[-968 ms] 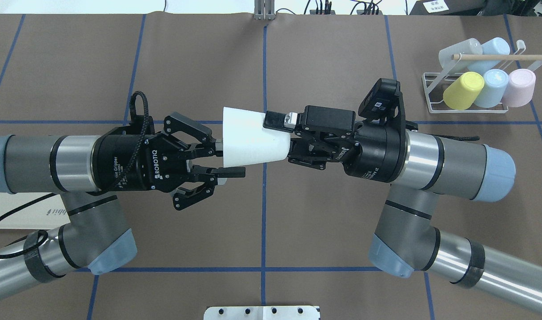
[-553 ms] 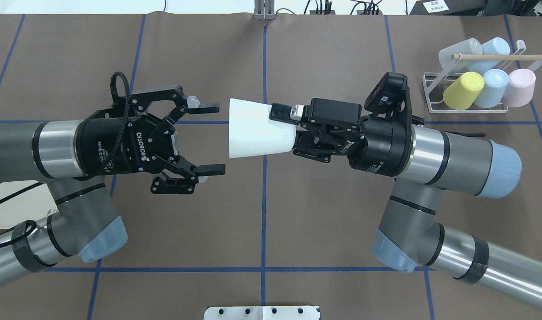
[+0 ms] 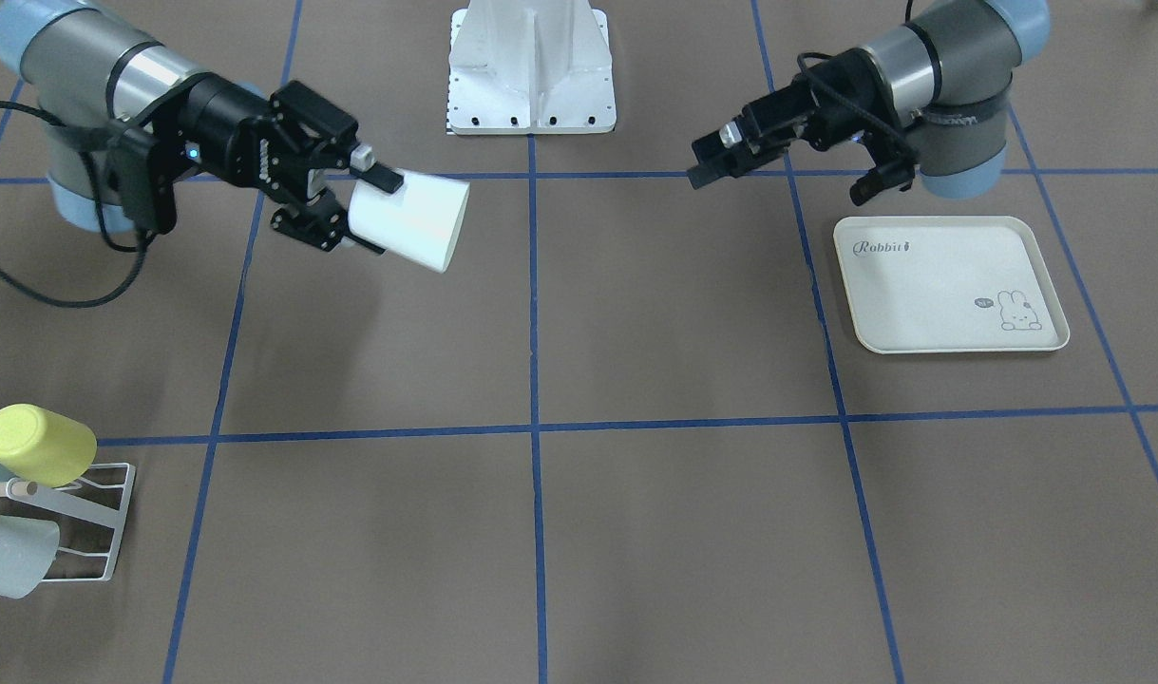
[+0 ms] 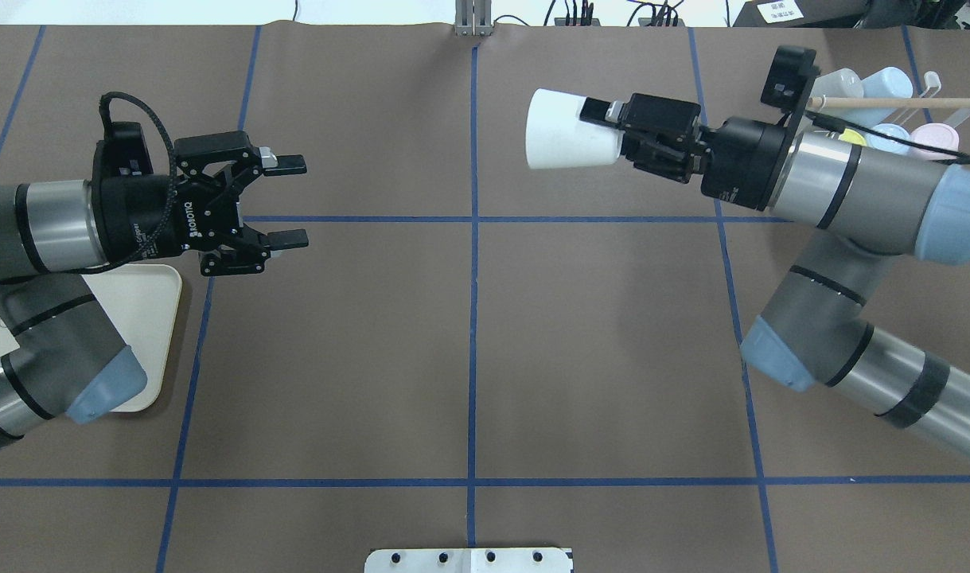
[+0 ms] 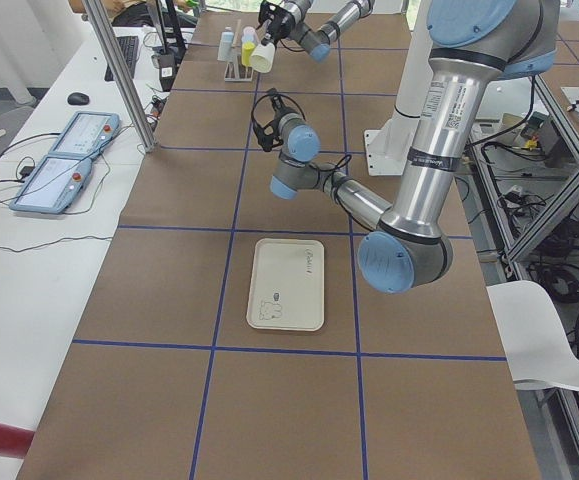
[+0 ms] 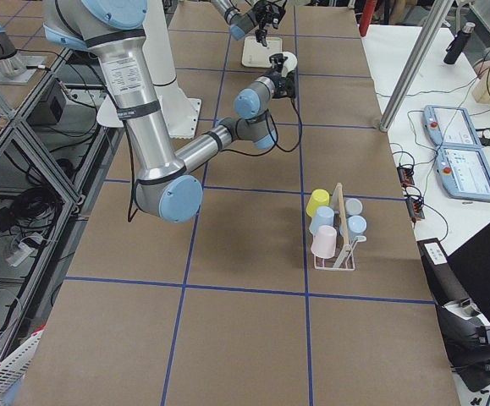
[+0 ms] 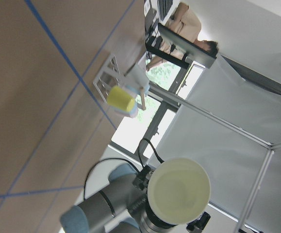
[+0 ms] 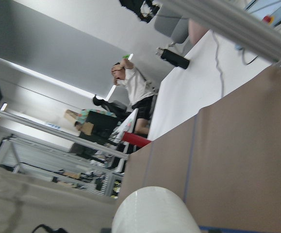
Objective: Transfer IKEA cup to right arm and place on rack
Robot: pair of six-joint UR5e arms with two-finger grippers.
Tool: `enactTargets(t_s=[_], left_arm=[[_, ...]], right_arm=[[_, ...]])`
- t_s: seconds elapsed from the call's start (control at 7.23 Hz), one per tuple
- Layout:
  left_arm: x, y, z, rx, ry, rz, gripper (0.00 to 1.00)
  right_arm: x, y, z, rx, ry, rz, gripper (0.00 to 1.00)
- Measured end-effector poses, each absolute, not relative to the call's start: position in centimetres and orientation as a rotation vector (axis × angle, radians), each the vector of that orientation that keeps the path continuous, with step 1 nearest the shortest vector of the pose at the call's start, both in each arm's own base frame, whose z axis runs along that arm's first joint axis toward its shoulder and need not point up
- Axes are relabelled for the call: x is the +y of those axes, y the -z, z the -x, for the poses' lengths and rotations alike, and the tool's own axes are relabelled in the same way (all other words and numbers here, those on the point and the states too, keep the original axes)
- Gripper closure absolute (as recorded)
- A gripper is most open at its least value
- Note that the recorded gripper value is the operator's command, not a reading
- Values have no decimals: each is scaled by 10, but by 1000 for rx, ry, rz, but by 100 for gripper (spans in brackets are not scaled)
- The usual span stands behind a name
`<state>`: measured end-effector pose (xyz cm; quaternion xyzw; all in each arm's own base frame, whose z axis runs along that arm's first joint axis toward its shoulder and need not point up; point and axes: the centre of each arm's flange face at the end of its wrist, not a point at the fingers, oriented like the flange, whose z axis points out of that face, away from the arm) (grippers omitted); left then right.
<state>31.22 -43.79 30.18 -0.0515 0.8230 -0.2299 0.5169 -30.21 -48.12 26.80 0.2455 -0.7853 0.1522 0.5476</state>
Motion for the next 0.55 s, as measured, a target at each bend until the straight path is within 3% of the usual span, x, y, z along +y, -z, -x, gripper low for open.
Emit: enactTargets(t_s=[0.55], left_arm=[[-575,-455,-171,1401,350,-291,0]], right_arm=[[-610,-337,140,-1139,-186,-650,96]])
